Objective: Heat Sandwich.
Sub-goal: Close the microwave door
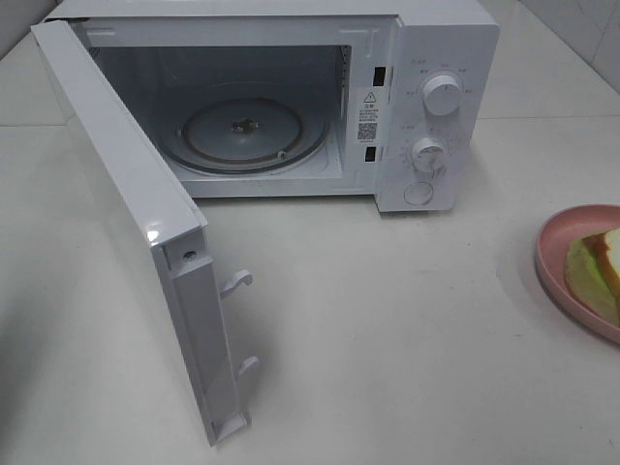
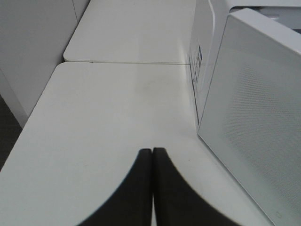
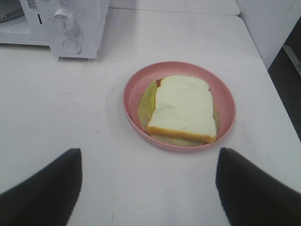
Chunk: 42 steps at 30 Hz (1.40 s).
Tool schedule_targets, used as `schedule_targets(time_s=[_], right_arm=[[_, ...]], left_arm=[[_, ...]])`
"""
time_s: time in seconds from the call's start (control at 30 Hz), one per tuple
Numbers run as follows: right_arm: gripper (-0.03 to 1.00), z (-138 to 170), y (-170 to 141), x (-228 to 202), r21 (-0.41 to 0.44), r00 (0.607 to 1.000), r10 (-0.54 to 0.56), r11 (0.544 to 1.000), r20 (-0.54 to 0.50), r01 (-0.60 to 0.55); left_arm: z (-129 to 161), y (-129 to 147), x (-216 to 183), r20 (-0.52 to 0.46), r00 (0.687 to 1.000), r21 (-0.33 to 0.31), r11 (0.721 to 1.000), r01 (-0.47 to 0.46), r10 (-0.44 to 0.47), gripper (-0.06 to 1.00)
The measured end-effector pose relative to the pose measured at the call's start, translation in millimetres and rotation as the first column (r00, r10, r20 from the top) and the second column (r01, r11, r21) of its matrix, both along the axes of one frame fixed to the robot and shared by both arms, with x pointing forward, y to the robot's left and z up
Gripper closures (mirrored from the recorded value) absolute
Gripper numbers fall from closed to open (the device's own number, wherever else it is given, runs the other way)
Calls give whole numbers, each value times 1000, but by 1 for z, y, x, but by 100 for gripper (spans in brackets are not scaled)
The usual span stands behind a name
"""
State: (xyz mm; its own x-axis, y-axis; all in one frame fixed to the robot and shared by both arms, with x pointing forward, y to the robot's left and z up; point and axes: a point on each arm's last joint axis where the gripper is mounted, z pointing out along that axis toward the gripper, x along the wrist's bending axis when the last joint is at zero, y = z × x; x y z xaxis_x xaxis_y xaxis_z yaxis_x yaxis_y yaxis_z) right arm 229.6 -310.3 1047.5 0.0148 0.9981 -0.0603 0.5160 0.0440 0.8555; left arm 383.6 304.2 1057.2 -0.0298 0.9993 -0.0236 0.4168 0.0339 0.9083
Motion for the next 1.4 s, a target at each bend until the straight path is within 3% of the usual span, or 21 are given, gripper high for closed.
schedule_targets(time_s=[0.27,0.57,0.77,1.0,1.4], right_arm=[[21,0,0,0,0,1000,0,1000,0,0],[21,0,0,0,0,1000,0,1000,0,0],[21,0,0,0,0,1000,0,1000,0,0],[21,0,0,0,0,1000,0,1000,0,0],[21,0,0,0,0,1000,0,1000,0,0]], left_arm=[[-47,0,17,67,998,1,1000,0,0,94],[-70,-1,36,162,986,31,999,26,-31,94],[-75,-7,48,211,972,41,995,96,-103,94],[-86,-19,59,245,947,-10,976,216,-207,94],[-85,-38,63,264,919,-36,950,311,-291,94]])
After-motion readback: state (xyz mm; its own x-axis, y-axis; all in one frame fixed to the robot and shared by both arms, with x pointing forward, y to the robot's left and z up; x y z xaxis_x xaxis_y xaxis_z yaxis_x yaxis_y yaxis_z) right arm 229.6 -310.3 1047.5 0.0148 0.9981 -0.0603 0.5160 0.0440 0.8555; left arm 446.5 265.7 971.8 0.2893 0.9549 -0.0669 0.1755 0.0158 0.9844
